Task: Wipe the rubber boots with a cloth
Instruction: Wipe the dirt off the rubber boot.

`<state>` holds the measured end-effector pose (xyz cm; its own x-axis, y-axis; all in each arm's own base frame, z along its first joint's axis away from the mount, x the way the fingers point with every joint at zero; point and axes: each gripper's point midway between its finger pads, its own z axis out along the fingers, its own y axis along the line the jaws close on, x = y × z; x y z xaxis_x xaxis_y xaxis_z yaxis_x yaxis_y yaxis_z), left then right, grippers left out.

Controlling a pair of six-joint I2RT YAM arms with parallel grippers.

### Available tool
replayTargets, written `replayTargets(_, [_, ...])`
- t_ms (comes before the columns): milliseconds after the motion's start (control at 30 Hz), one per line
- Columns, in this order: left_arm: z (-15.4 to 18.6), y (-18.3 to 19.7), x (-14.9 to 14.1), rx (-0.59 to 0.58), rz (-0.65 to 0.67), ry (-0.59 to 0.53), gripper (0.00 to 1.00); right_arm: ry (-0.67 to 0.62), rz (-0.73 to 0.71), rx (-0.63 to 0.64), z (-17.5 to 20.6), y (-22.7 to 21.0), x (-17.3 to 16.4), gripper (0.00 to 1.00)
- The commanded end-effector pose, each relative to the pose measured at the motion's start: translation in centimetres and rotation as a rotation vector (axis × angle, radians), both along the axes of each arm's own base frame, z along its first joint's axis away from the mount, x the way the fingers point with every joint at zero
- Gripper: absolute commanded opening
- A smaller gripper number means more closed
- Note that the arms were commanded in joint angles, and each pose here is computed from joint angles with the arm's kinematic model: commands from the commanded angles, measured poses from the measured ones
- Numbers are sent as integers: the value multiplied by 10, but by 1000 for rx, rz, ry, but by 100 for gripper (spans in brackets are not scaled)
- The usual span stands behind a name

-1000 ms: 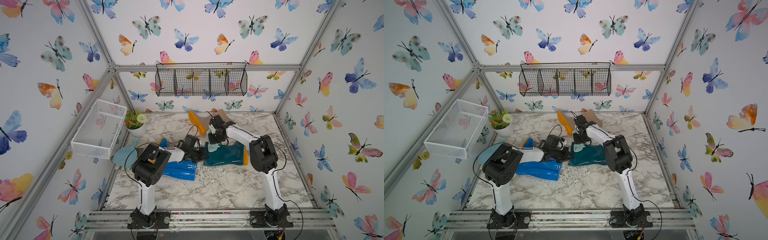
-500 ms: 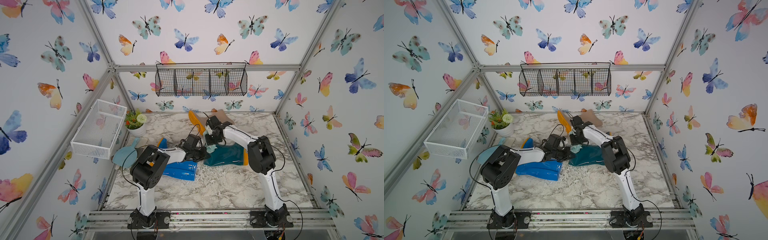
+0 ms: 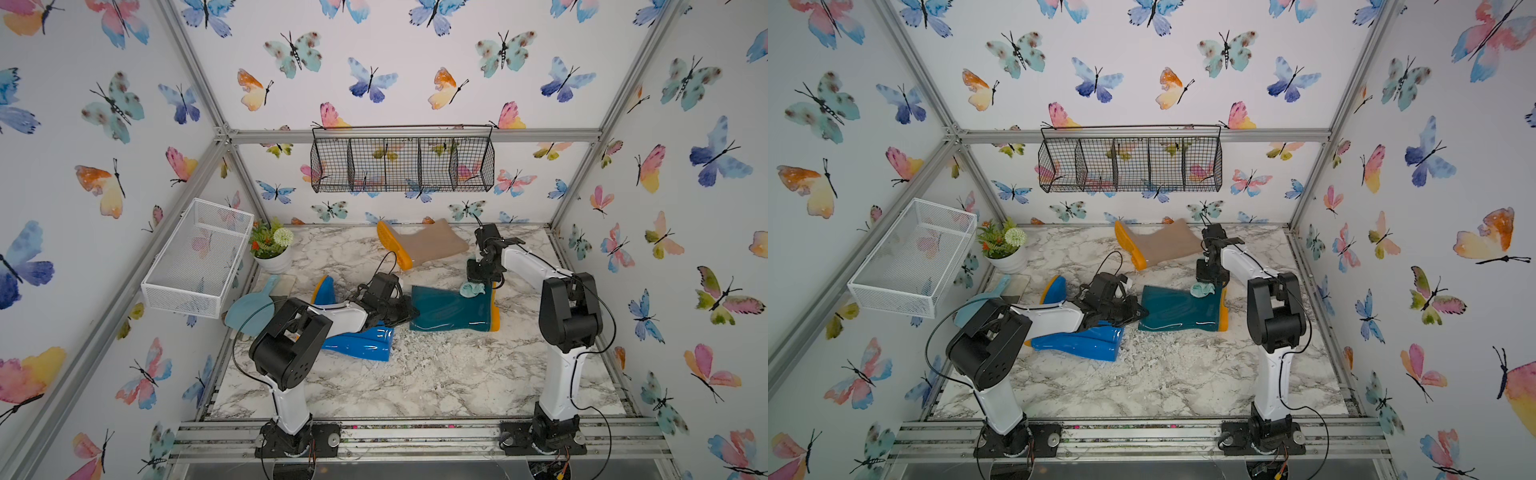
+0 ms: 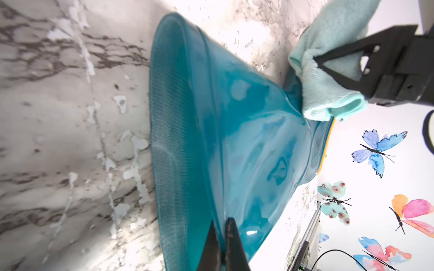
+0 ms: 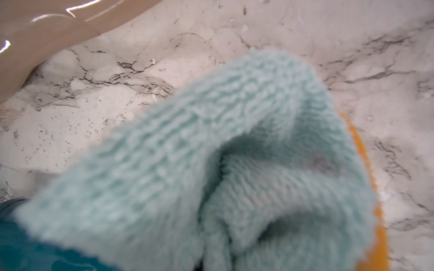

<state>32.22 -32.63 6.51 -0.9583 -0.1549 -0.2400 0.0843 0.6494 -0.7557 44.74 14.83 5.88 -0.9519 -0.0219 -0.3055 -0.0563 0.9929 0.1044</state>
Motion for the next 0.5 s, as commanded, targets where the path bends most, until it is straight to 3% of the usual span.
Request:
replayTargets(0, [0,-1,-7,-11,1,20,0,59,145,26,-20,77,-28,2])
replayTargets(100, [0,-1,-9,-12,7,22,0,71,220,64,-19,127,-44,2])
replayTargets(167, [0,0,-10,-10,10,26,0,86,218,73,-20,128,-52,2])
replayTargets(267, [0,-1,-9,-6,5,28,0,57,179,-32,-16,85,-53,2])
replayTargets(400, [-4,-4,-7,-10,6,38,0,76,57,-21,-13,19,-58,2])
replayTargets(467, [-5,-6,-6,-20,7,42,0,65,45,-28,-11,9,-62,2])
